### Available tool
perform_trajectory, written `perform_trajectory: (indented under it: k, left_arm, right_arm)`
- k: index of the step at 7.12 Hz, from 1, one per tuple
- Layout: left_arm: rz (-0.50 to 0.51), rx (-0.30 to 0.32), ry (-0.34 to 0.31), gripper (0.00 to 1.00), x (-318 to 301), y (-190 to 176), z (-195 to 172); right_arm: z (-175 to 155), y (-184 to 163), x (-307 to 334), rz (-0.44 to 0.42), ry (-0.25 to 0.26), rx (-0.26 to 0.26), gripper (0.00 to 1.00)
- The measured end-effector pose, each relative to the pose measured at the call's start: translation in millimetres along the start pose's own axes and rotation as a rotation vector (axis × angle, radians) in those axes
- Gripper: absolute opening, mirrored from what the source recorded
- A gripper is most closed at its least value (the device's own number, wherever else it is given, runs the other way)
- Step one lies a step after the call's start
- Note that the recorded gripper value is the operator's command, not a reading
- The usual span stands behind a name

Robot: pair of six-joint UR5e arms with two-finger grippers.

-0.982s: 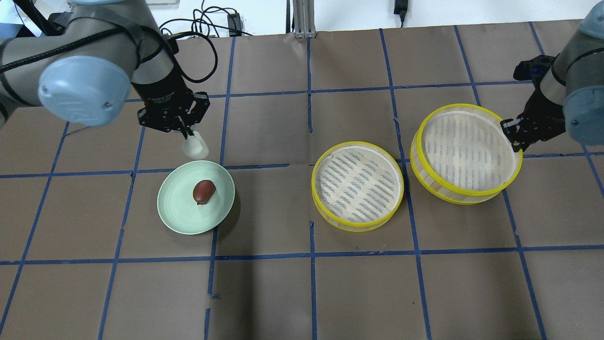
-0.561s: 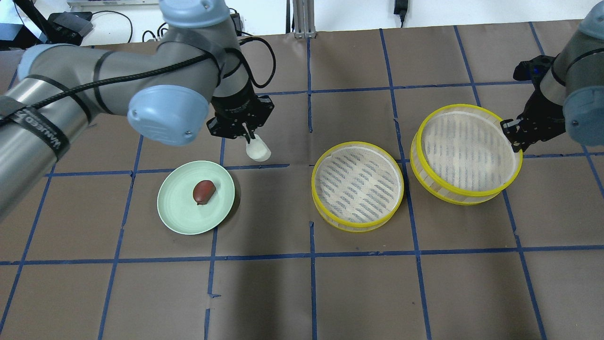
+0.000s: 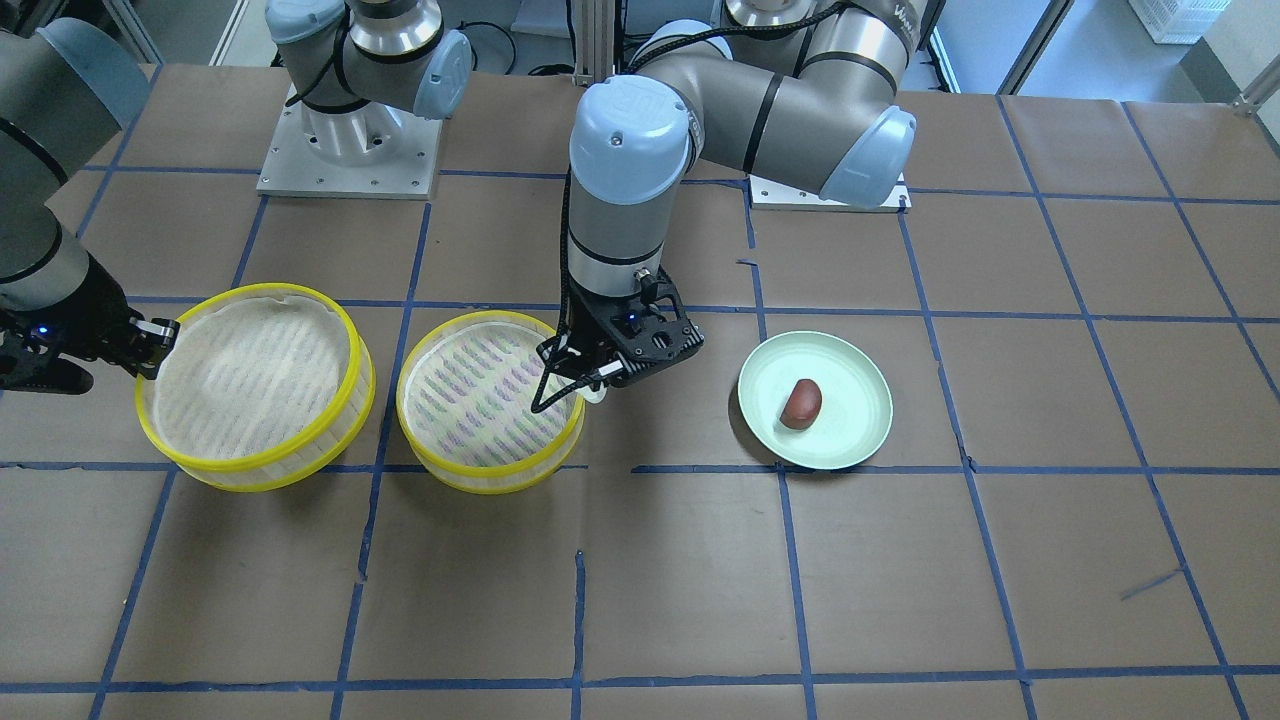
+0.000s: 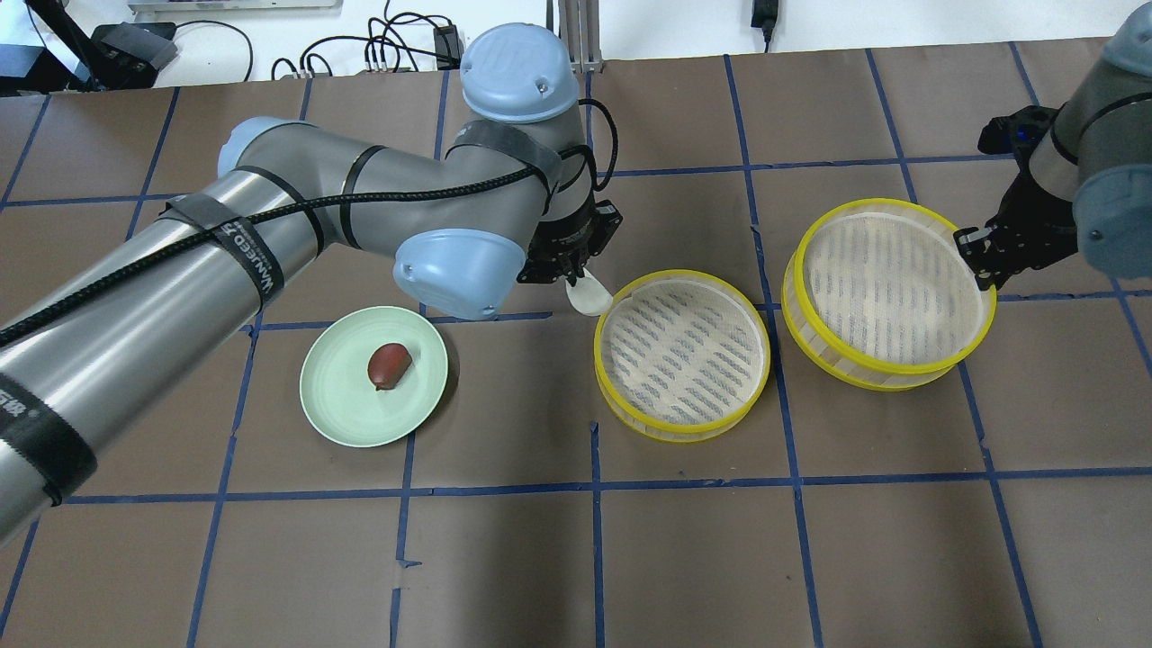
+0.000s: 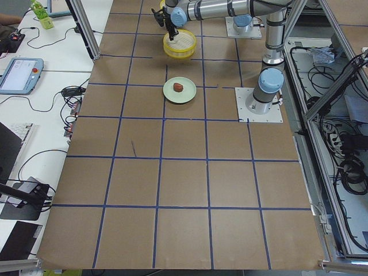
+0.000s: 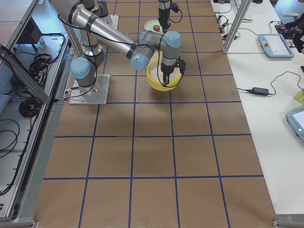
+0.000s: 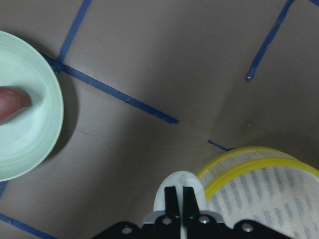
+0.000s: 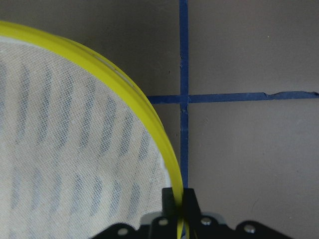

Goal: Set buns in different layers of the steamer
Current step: 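Carry the white bun over the lower steamer tier and release it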

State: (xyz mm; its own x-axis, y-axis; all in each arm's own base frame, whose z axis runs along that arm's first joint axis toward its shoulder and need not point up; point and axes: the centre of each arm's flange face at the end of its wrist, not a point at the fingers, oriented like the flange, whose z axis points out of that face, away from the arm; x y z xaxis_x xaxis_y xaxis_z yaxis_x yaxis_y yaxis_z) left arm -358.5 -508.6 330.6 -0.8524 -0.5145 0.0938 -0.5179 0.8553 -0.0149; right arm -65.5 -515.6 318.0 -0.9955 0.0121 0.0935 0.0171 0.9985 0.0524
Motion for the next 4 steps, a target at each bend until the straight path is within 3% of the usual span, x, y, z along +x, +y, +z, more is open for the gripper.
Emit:
perform_trajectory:
  k: [1, 2, 3, 4]
  left_arm:
    - [-0.012, -0.010, 0.009, 0.00, 6.3, 8.8, 3.4]
    - [-0.014, -0.017, 0.024, 0.17, 13.4, 17.5, 8.1]
    - [-0.015, -0.032, 0.041, 0.99, 21.7, 23.4, 19.6]
    - [-0.014, -0.047, 0.060, 1.00, 29.8, 25.6, 35.6]
  right_arm:
    - [-0.1, 0.1, -0.1, 0.000, 0.000, 0.000, 0.04]
    - [-0.3, 0.3, -0.2, 0.000, 0.000, 0.000, 0.04]
    - [-0.4, 0.4, -0.2, 0.000, 0.000, 0.000, 0.04]
    - [-0.4, 0.4, -0.2, 0.000, 0.000, 0.000, 0.04]
